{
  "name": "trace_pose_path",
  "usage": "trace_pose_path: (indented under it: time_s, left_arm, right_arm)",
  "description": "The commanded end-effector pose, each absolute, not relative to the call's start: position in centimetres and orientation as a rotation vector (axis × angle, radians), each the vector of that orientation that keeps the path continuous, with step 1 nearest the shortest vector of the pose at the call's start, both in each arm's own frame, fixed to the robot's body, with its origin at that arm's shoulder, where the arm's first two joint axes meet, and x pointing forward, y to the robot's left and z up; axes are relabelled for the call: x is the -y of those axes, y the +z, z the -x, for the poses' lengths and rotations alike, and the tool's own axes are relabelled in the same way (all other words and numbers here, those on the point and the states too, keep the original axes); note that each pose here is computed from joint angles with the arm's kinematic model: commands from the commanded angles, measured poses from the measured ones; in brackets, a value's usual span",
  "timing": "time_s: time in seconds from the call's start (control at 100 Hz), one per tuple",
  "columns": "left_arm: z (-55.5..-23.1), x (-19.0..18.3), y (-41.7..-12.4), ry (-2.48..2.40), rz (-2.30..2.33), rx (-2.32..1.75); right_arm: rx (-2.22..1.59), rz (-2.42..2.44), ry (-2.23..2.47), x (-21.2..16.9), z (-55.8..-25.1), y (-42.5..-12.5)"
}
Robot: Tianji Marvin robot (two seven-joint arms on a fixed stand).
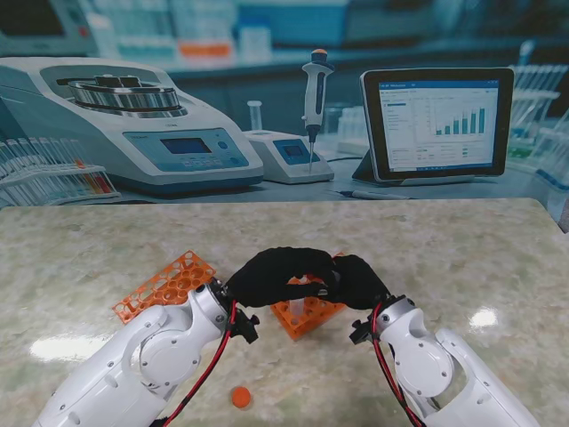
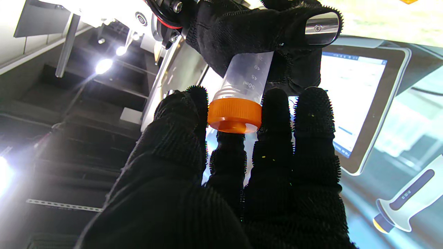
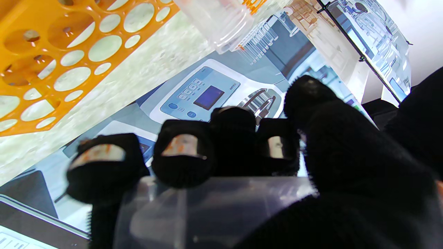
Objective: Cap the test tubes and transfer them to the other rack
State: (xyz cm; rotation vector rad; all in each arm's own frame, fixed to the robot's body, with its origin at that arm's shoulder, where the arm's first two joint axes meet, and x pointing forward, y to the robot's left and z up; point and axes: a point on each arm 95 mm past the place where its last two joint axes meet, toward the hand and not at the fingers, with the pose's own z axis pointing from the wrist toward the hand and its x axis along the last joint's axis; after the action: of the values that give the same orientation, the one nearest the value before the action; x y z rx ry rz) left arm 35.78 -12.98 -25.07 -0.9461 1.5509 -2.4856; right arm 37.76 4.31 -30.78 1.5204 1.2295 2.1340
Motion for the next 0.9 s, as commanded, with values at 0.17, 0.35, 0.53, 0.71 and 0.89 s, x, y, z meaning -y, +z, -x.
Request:
trace_pose_path:
  time_s: [0.17, 0.35, 0.53, 0.71, 0.89]
  left_arm:
    - [-35.4, 13.64, -24.59, -2.52, 0.955, -1.532]
    - [-35.43, 13.75, -24.46, -2.523, 0.952, -1.531]
    - [-35.44, 13.77, -24.3, -2.511, 0.954, -1.545]
    - [-35.52, 13.77, -24.21, -2.492, 0.95, -1.556]
    - [-35.62, 13.8, -24.14, -2.487, 0.955, -1.557]
  right_arm:
    - [-1.224, -1.534, 2.136, -4.54, -37.56, -30.86]
    - [-1.226, -1.535, 2.135, -4.53, -37.54, -30.9]
    - [-1.227, -1.532, 2.136, -4.48, -37.49, -30.89]
    - [-1.229, -1.53, 2.137, -4.44, -37.48, -30.88]
    - [-1.227, -1.528, 2.137, -4.35, -37.48, -30.86]
